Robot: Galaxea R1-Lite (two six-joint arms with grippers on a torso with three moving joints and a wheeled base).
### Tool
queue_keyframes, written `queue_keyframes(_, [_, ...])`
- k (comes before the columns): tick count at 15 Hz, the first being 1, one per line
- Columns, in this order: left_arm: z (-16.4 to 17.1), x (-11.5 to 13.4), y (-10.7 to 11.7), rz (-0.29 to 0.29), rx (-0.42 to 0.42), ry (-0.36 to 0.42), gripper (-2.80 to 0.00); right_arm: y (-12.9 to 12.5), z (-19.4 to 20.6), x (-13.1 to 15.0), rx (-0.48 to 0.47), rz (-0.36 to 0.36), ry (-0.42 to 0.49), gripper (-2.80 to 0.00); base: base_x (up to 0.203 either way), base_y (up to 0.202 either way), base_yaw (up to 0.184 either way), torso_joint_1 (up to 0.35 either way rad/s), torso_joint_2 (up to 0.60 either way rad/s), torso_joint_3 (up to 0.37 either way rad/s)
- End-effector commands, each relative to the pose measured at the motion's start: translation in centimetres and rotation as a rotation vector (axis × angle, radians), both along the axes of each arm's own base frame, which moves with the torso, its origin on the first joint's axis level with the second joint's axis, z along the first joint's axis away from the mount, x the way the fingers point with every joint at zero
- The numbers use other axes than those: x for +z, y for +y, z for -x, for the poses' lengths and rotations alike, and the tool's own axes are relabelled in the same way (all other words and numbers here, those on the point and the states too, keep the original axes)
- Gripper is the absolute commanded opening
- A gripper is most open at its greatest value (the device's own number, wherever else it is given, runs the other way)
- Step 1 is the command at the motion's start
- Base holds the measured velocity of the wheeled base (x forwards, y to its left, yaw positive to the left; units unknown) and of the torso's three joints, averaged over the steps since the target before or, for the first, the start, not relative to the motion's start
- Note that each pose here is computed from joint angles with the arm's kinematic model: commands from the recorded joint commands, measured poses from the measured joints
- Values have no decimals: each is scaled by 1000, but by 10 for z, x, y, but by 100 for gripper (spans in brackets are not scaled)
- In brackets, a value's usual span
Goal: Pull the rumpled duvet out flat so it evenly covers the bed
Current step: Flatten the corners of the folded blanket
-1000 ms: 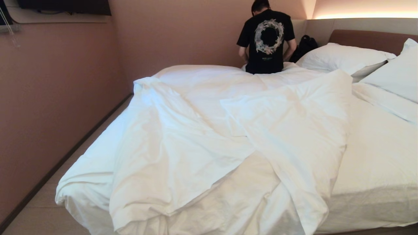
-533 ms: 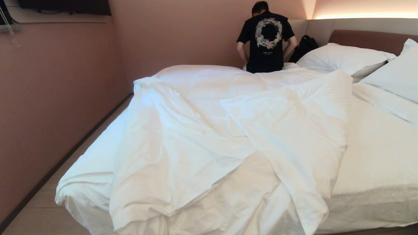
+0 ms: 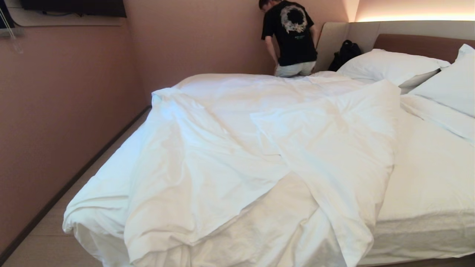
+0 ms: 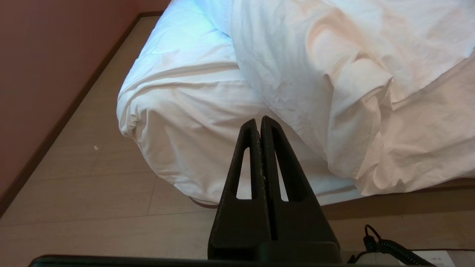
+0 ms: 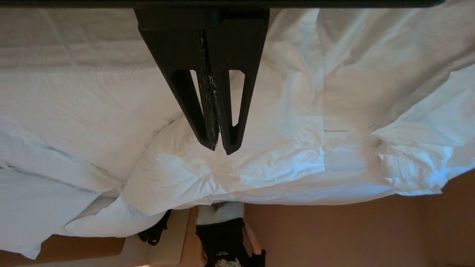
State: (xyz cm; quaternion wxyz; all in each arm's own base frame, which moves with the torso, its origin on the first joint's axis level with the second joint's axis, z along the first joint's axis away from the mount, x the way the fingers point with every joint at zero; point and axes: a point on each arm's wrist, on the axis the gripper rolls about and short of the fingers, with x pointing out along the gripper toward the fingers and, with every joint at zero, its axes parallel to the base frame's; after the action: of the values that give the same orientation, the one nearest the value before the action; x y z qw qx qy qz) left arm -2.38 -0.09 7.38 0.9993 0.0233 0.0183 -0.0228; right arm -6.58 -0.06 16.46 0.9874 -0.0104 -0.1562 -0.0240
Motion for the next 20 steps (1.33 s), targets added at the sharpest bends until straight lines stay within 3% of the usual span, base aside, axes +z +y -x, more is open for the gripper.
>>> queue_keyframes(1, [0,0,0,0,0,1,-280,0,-3,-2,-13,36,-27,-280,0,0,0,0,0,0])
queue_keyframes(14, [0,0,0,0,0,-1,-280,2,-42,-75,64,62,181,-280,0,0,0,0,0,0])
queue_keyframes(20, [0,0,0,0,0,1,-280,1,-43,-85,61,45,281,-280,0,0,0,0,0,0])
